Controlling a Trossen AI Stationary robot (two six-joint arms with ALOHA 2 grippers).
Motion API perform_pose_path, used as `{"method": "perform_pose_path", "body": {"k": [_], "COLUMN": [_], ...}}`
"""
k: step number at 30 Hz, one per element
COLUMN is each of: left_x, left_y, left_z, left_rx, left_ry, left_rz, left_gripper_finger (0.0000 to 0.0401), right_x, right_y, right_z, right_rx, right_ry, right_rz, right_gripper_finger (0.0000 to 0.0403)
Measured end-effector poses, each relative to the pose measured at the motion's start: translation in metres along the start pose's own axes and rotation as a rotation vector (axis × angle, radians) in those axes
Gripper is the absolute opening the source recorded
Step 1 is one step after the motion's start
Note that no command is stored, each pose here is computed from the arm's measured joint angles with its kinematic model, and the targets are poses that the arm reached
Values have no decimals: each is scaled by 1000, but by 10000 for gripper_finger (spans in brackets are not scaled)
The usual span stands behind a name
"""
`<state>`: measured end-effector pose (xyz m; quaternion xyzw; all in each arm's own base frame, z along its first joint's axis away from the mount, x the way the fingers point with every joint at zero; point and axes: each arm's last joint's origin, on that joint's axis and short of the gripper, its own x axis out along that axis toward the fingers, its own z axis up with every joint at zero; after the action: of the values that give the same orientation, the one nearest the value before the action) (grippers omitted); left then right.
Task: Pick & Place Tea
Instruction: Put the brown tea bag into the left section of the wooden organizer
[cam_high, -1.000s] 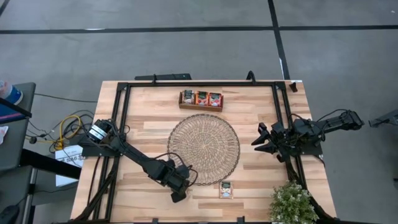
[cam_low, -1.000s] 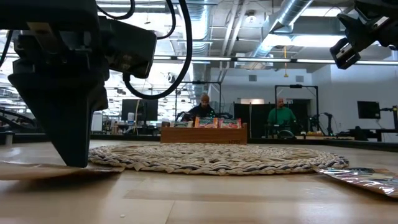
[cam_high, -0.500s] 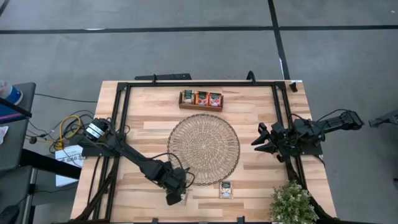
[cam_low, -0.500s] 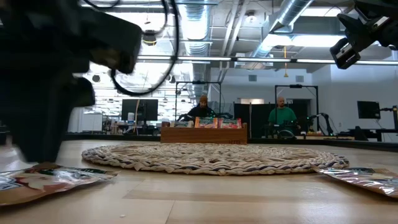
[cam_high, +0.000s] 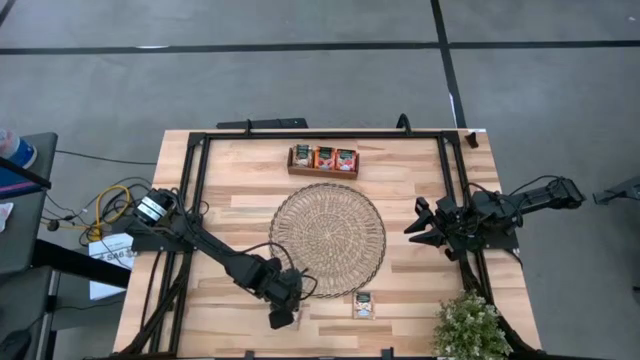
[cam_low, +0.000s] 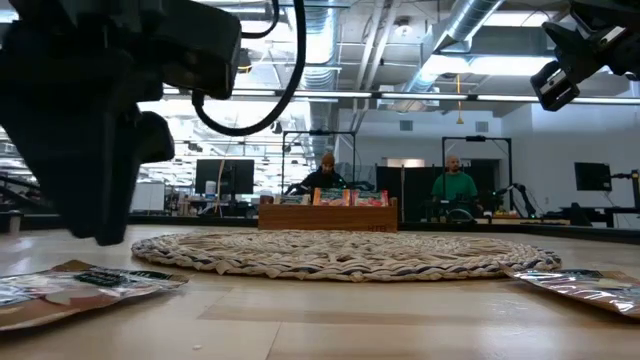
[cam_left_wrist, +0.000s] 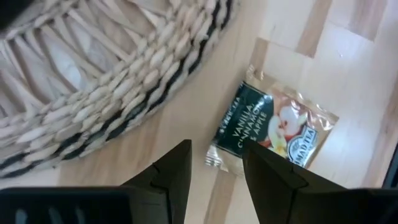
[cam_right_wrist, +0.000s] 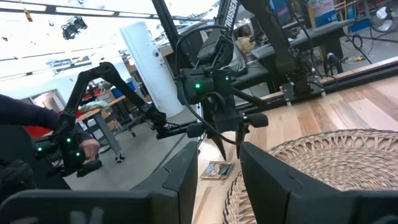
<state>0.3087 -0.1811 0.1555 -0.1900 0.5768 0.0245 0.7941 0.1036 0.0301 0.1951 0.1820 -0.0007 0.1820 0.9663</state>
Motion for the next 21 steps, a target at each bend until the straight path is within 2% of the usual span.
{"method": "perform_pose_path", "body": {"k": [13,21], "left_x": [-1,-1], "left_y": [-5,-3], "left_z": [4,4], "left_rx": [149,227], "left_ry": [-46,-68], "left_rz": [-40,5], "left_gripper_finger": [134,134], "right_x": [0,0], "right_y": [0,-1], "right_z": [0,0], "right_rx": [0,0], "right_ry": [0,-7], "right_rz": [-1,-19], "right_gripper_finger": [114,114]}}
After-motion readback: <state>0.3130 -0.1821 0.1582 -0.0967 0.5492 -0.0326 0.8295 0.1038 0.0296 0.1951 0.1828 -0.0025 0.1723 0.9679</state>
